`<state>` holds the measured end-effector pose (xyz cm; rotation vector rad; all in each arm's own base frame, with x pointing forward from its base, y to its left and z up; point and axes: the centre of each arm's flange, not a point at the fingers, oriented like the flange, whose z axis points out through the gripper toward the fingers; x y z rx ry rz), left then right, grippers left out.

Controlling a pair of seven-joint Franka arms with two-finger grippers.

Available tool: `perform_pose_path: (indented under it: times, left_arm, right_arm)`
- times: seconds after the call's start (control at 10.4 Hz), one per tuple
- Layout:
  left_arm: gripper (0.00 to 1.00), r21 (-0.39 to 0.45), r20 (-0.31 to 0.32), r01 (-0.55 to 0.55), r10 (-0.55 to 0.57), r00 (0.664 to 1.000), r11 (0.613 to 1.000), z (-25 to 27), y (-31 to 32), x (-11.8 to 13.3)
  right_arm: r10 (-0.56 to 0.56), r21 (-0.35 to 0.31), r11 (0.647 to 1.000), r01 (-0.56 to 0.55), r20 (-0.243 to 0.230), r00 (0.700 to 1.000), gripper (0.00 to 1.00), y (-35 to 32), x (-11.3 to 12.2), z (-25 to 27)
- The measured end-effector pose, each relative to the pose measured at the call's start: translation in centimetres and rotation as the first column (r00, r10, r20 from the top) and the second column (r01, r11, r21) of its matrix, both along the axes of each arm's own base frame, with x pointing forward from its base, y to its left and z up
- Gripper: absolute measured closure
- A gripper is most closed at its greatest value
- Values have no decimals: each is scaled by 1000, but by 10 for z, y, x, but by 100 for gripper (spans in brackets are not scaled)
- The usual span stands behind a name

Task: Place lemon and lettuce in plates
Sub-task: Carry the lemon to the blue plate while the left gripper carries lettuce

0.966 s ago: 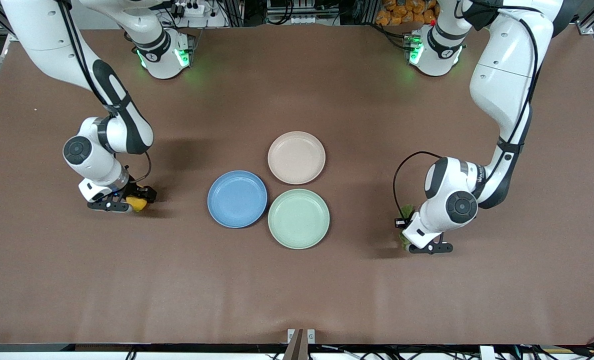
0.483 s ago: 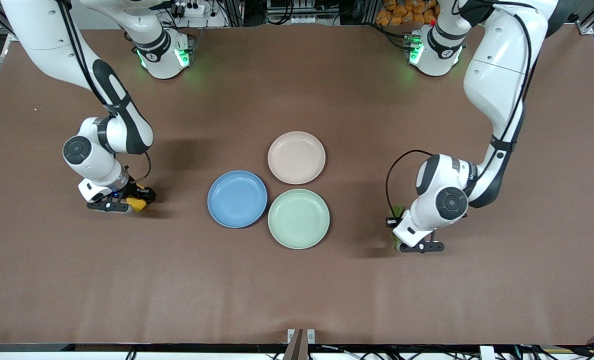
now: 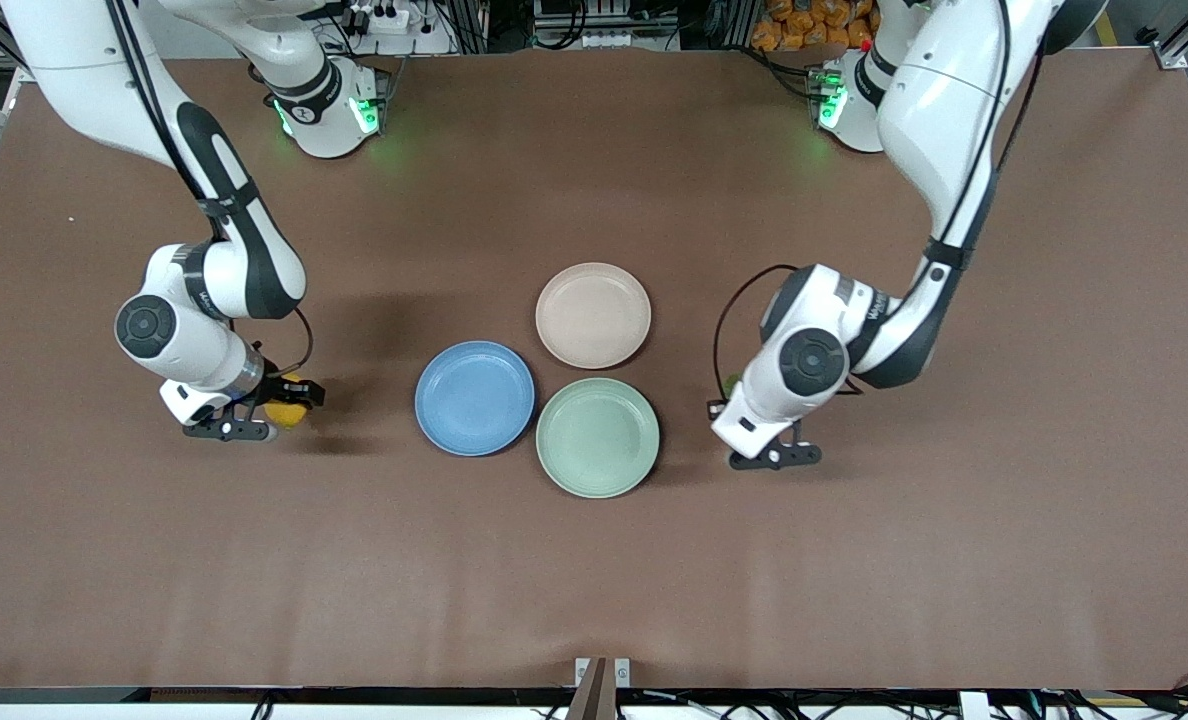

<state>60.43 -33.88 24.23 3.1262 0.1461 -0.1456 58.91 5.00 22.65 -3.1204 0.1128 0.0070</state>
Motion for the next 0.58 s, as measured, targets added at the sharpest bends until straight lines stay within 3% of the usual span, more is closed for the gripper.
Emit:
perform_pose_path:
  times: [0.58]
  left_arm:
    - [96,13,-23,-86,86,996,996,15,-110,-79]
  right_arm:
    - [-72,110,992,67,42,997,40,141,-1,39]
